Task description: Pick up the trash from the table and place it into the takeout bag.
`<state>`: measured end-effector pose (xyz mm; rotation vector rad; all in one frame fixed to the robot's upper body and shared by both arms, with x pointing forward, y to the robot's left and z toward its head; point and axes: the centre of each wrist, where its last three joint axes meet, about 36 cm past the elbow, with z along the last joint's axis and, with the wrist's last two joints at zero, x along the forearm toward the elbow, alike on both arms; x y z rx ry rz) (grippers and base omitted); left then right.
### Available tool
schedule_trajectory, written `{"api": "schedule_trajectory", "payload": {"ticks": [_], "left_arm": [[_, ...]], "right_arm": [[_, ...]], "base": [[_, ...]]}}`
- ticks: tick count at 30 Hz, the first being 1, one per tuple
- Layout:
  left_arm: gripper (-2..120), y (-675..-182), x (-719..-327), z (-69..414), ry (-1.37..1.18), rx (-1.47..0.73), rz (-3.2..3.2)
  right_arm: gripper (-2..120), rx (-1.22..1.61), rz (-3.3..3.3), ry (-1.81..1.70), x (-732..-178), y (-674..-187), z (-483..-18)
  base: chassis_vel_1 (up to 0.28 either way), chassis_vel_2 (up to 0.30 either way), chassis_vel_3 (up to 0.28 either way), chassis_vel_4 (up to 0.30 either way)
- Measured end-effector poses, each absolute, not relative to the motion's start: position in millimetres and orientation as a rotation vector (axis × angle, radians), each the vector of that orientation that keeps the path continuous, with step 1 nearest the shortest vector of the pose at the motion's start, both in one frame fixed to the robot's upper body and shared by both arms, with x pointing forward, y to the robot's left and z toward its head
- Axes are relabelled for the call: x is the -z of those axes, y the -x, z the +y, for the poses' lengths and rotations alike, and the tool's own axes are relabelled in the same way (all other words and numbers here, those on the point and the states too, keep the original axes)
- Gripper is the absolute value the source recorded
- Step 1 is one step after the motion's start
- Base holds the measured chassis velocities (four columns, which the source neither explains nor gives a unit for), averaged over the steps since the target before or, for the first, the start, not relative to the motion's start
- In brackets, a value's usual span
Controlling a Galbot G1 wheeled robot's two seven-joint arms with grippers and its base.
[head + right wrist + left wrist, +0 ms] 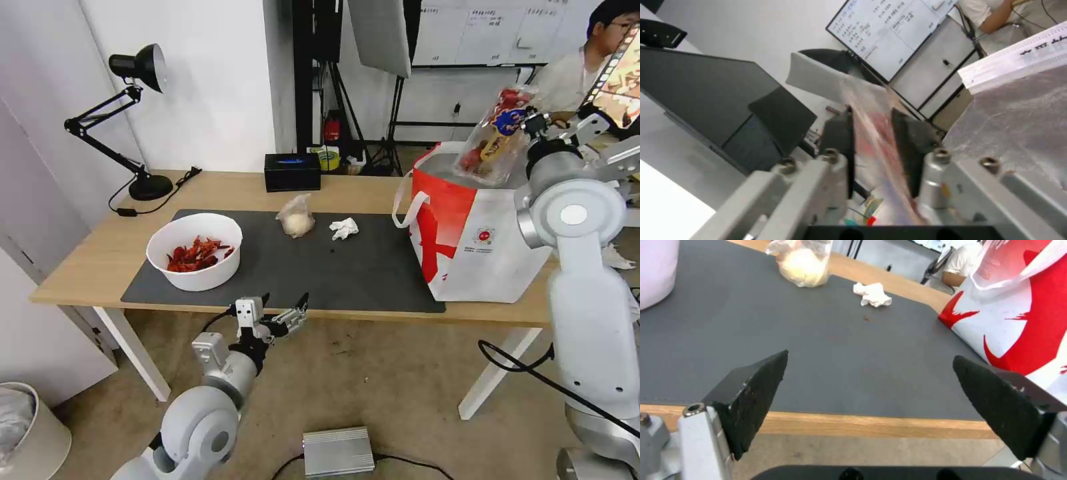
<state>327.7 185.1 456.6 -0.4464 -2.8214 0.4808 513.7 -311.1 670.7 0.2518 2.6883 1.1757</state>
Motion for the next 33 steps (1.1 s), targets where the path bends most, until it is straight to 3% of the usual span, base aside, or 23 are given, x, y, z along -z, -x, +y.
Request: {"api": "schedule_trajectory", "payload": {"ticks": [21, 27, 33], "left_arm": [[100, -322.8, -459.5, 184.8, 0.438, -0.492, -2.828], [100, -322.3, -459.7, 185.2, 0.433, -0.496, -2.829], [100, -319.4, -463.0, 188.0, 0.423, -0.5, -2.837]], "right_arm": [[99, -1.179, 2.705, -0.229, -669.0, -507.4, -309.2], [100, -1.167, 2.713, -0.191, -665.2, -505.1, -305.8], [100, -1.143, 2.715, 0.154, -649.4, -483.9, -292.4]], "base": [[0.0, 0.0, 0.0, 0.0], [0.0, 0.0, 0.0, 0.0], [0.0, 0.0, 0.0, 0.0]]}}
